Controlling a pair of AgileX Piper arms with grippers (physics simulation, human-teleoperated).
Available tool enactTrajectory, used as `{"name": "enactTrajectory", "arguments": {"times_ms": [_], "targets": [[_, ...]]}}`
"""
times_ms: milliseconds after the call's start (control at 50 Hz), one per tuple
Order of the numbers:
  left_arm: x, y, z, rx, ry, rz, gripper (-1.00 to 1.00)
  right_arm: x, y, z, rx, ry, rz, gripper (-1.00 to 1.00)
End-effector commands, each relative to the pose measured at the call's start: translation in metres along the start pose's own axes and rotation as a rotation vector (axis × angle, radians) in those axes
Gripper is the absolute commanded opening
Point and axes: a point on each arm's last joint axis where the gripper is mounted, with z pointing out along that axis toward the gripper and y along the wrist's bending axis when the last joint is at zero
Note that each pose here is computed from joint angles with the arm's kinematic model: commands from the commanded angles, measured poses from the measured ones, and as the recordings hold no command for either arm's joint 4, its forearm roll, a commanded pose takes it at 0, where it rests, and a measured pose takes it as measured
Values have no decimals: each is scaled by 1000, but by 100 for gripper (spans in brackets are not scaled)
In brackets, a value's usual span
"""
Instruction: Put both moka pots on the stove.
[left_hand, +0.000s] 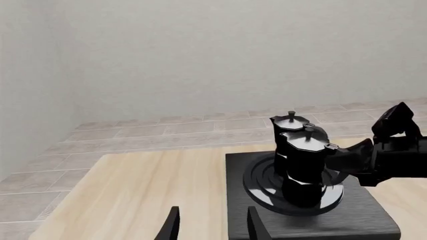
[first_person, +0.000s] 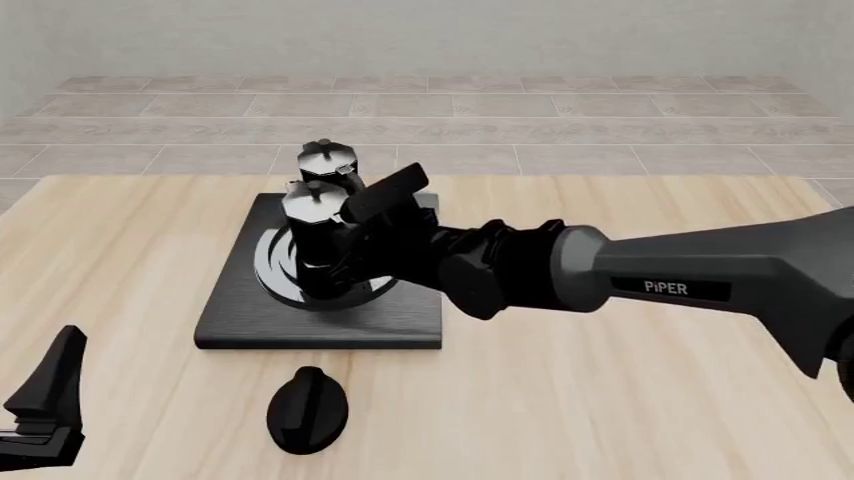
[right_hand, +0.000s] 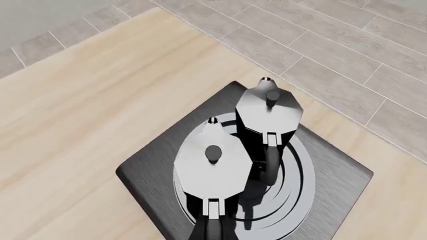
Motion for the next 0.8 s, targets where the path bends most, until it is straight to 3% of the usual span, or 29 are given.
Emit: {"name": "enactTrajectory", "arguments": {"times_ms": [20, 800], "targets": [[-1, 1, 0, -14, -4, -1, 100, -12, 5, -11, -9, -26, 24, -100], [0, 1, 0, -11, 1, 2, 100, 1, 6, -5, -11, 1, 49, -100]]}}
